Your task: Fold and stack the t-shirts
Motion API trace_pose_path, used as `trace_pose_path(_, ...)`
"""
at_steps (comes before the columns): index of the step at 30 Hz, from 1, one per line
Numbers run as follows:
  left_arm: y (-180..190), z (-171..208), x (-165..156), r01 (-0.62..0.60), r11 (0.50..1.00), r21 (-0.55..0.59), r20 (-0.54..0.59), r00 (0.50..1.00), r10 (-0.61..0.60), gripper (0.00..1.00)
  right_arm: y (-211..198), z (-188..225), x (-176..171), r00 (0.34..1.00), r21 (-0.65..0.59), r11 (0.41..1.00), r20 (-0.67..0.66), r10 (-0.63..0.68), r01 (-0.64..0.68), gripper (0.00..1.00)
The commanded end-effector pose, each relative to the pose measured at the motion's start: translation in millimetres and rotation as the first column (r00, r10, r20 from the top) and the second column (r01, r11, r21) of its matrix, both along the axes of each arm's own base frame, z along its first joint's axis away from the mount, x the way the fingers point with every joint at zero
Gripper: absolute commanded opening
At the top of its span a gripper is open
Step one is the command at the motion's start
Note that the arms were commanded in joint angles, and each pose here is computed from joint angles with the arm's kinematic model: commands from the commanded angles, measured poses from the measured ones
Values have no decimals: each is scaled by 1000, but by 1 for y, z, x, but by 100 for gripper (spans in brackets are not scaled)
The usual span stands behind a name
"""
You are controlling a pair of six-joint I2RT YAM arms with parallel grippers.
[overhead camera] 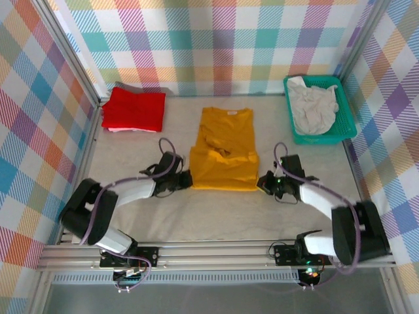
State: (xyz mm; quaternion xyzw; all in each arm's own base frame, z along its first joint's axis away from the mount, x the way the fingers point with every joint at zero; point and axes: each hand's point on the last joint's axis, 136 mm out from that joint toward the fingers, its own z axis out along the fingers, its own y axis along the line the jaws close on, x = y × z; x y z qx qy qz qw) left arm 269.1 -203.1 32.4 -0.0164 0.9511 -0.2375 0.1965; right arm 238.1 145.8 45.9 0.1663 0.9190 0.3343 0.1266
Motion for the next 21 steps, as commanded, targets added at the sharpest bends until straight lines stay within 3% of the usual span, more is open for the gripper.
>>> trace_pose_path(1,17,-8,-55,-1,997,83,-85,996,8,0,-5,-1,-49,998,-28,999,-54,21,-23,0)
trace_pose_path(5,25,30,-85,-8,997,77,-29,1000,11,0,-13,22,-71,1000,-22,1000,-11,-9,9,0)
trace_pose_path(10,29,97,-73,-23,999,28,136,991,19,0,-21,65,-58,991,-42,998,127,-44,50,0)
trace_pose_path(15,16,152,-38,21,998,51,273,961,-35,0,-13,127,-9,946,-55,998,323,-22,42,0)
trace_pose_path(21,18,172,29,-58,998,-10,354,933,58,0,-7,162,57,899,-120,989,437,-22,82,0)
